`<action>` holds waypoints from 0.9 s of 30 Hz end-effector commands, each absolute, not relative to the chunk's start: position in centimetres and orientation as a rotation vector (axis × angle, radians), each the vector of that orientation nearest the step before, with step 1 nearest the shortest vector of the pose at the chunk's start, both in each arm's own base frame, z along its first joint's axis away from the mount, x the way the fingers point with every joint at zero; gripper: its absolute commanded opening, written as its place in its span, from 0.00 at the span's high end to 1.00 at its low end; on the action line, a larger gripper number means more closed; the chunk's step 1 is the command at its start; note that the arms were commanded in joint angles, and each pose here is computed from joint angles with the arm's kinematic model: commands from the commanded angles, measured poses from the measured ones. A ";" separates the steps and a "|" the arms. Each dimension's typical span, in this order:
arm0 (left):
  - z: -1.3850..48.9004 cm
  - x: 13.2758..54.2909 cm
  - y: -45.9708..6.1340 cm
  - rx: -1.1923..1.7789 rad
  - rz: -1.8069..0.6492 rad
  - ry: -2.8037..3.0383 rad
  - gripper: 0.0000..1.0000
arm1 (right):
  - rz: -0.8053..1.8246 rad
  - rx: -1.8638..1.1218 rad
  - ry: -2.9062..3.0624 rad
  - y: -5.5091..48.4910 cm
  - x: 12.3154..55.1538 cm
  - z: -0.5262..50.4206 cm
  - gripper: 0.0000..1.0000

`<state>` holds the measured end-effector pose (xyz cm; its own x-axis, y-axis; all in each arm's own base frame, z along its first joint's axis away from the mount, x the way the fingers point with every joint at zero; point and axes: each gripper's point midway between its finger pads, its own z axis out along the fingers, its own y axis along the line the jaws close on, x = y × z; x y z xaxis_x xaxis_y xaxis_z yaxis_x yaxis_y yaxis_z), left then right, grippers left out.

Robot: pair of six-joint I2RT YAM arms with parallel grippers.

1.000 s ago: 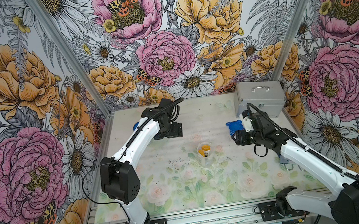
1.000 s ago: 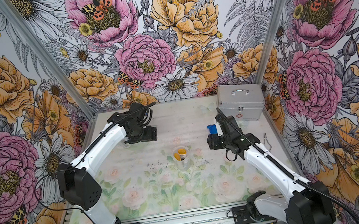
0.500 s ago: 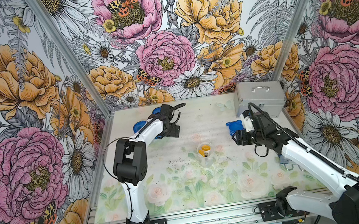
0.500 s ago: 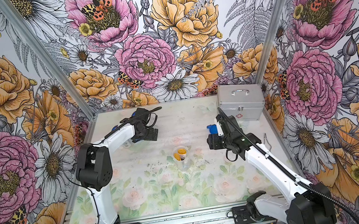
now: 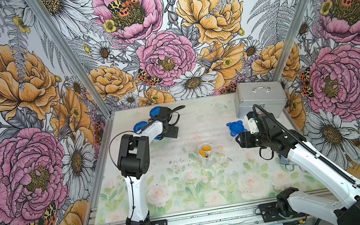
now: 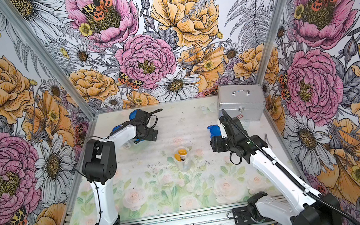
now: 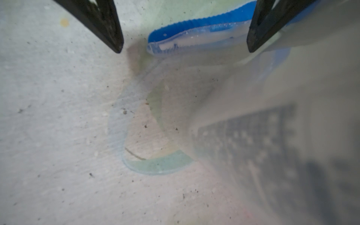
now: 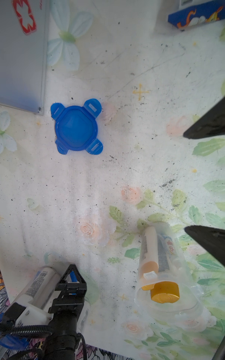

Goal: Pack away toiletry kits
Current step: Pick up the toiletry item from the center of the board.

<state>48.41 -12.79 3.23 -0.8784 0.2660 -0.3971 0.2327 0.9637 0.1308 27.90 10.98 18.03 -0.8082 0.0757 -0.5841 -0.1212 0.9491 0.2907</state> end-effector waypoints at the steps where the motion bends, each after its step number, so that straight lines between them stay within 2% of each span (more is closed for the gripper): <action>1: 4.2 50.1 -13.2 0.360 0.063 2.644 0.01 | 0.405 -0.026 2.442 10.8 28.6 19.6 0.30; 11: 2.2 49.3 -13.9 0.405 0.008 2.742 0.01 | 0.380 -0.033 2.437 10.6 29.0 19.8 0.31; 27: 2.1 44.7 -15.8 0.490 -0.034 2.805 0.06 | 0.352 -0.056 2.424 10.6 29.9 20.2 0.30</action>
<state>46.99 -15.19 2.16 -0.8922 0.2956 -0.3416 0.3022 0.9526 0.0350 29.12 10.75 19.14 -0.7897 0.0599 -0.6105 -0.1244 0.9589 0.2550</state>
